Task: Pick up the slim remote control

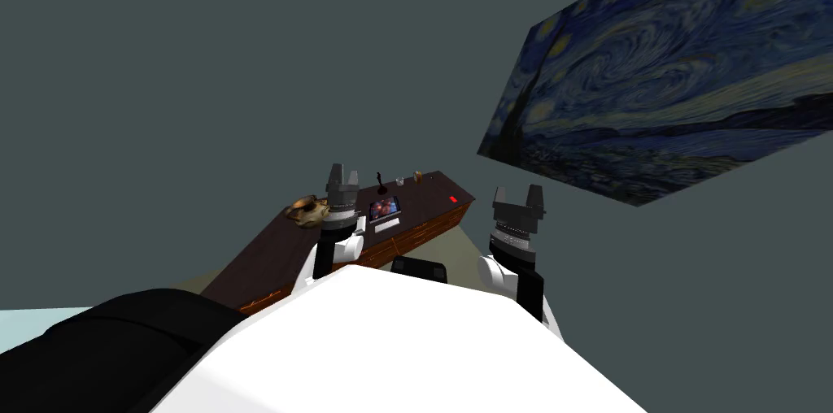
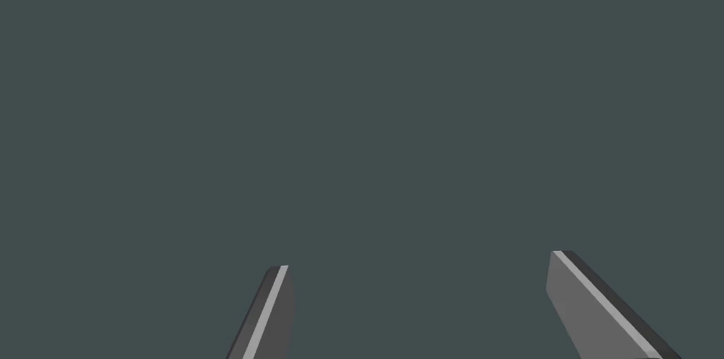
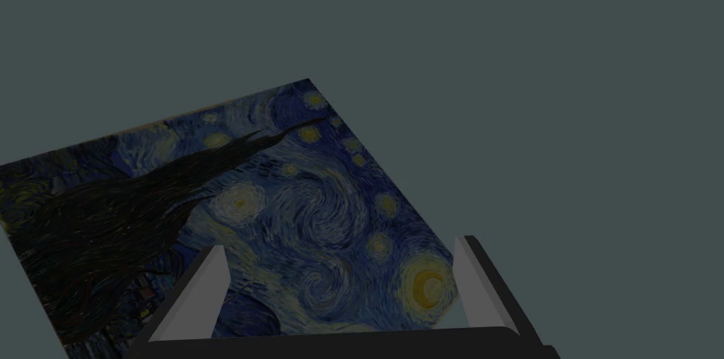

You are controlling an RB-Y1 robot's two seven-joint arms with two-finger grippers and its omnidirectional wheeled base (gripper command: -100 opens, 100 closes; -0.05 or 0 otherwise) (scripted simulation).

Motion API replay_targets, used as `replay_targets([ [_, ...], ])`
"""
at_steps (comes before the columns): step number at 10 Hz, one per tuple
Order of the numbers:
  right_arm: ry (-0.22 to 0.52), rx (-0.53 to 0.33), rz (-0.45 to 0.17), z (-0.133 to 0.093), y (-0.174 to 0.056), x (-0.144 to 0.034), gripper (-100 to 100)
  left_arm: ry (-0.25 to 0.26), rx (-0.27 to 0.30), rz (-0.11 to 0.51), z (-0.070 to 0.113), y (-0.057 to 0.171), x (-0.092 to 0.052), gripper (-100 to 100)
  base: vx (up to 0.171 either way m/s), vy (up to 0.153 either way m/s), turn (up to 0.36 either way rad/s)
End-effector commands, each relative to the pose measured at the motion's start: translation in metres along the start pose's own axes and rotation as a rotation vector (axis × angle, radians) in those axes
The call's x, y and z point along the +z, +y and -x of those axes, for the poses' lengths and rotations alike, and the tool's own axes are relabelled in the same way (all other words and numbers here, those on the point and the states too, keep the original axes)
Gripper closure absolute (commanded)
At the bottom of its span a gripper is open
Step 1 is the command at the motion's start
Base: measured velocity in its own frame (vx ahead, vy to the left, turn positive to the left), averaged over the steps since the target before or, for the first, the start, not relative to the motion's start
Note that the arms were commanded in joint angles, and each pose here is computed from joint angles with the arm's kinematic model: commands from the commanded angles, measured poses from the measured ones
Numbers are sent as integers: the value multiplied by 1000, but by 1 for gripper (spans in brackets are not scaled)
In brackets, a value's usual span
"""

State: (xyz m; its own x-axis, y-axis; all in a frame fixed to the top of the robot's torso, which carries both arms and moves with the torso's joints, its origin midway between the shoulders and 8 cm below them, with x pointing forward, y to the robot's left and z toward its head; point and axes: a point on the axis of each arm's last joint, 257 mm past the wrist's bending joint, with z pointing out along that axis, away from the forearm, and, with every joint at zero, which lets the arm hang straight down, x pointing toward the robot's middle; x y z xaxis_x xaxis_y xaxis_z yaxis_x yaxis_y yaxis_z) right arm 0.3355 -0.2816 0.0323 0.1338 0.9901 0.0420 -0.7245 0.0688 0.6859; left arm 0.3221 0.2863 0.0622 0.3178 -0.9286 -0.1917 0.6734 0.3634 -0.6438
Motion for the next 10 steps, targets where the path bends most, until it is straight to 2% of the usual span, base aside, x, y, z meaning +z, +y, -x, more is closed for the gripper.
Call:
replay_targets([
  [1, 0, 0, 0, 0, 0, 0, 0, 36, -18, 2, -8, 6, 2, -100, -80, -53, -29],
  [5, 0, 0, 0, 0, 0, 0, 0, 101, -83, 42, -25, 33, 5, -100, -92, -109, -38],
  [10, 0, 0, 0, 0, 0, 0, 0, 163, -187, 187, -49, 104, 9, -100, -87, -116, -64],
])
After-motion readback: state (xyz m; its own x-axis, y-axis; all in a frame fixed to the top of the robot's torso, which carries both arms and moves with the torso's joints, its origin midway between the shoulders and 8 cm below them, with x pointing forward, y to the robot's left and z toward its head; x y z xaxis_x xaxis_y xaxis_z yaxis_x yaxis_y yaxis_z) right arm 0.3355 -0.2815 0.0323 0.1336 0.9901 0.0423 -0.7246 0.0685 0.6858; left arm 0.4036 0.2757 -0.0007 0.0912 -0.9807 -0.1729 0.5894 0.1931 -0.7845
